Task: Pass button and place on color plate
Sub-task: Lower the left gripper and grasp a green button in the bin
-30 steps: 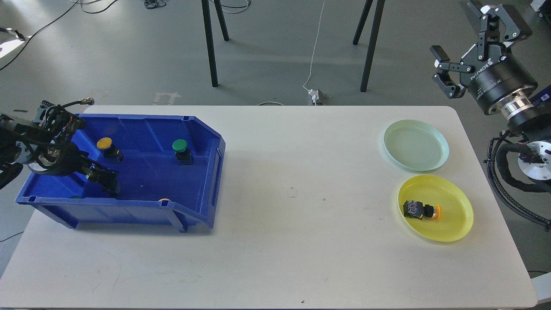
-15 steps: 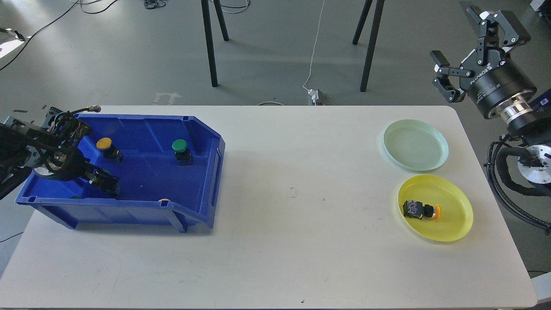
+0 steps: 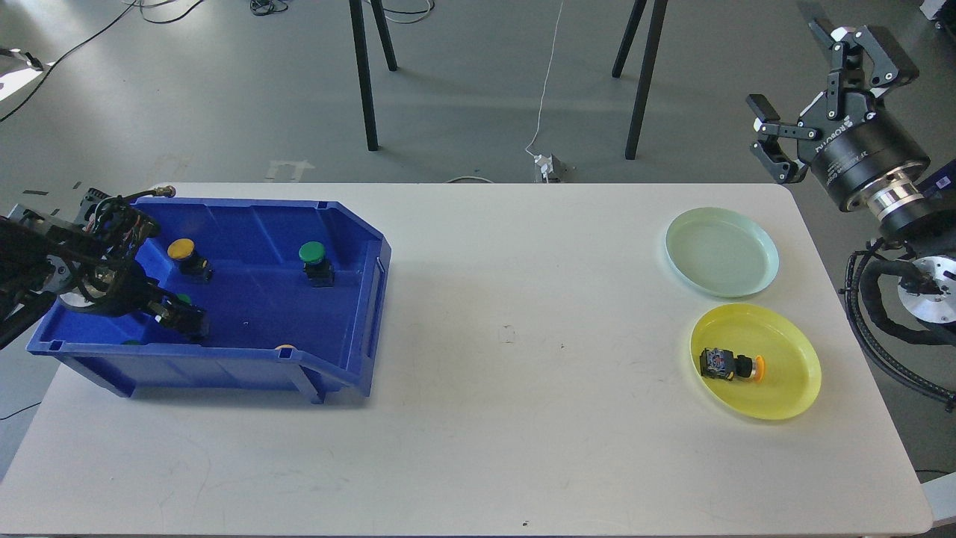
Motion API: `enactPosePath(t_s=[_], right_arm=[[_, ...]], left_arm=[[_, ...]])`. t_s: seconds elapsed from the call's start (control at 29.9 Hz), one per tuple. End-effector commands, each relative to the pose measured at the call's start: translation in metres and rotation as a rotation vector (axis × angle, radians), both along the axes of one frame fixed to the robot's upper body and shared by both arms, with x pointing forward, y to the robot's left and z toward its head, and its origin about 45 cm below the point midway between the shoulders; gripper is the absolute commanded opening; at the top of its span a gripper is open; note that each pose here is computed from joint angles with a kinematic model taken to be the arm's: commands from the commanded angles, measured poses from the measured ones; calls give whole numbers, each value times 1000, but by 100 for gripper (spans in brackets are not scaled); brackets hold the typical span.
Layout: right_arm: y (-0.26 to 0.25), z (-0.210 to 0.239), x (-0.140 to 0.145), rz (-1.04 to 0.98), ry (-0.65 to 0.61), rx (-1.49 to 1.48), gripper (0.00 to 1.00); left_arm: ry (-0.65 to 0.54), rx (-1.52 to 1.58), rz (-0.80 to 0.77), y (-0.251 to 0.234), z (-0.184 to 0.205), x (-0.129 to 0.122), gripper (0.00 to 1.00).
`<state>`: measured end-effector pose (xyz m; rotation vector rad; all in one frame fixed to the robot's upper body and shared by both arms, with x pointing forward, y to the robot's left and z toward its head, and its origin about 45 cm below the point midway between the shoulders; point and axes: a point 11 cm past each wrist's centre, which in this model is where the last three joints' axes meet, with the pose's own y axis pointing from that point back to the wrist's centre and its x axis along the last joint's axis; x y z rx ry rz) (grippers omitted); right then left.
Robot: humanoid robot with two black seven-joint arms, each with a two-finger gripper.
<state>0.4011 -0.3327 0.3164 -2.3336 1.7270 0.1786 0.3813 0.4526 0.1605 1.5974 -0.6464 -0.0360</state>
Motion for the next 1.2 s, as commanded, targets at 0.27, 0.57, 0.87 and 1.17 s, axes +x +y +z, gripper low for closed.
enactPosePath(t_s=[0.27,0.57,0.87,1.17], right_arm=[[-1,-1,-1,-2,3,1,96],[0,-2,-1,-1,5,2,96],[-1,-5,-2,-4,12,1,96],[-2,-7,-3,-6,17,2,96]], left_arm=[[27,26,-11,3,-5,-5,69],[27,18,-8,2,-6,-5,56],[28,16,-14,-2,-7,-4,36],[23,16,-15,-2,-5,-3,16]])
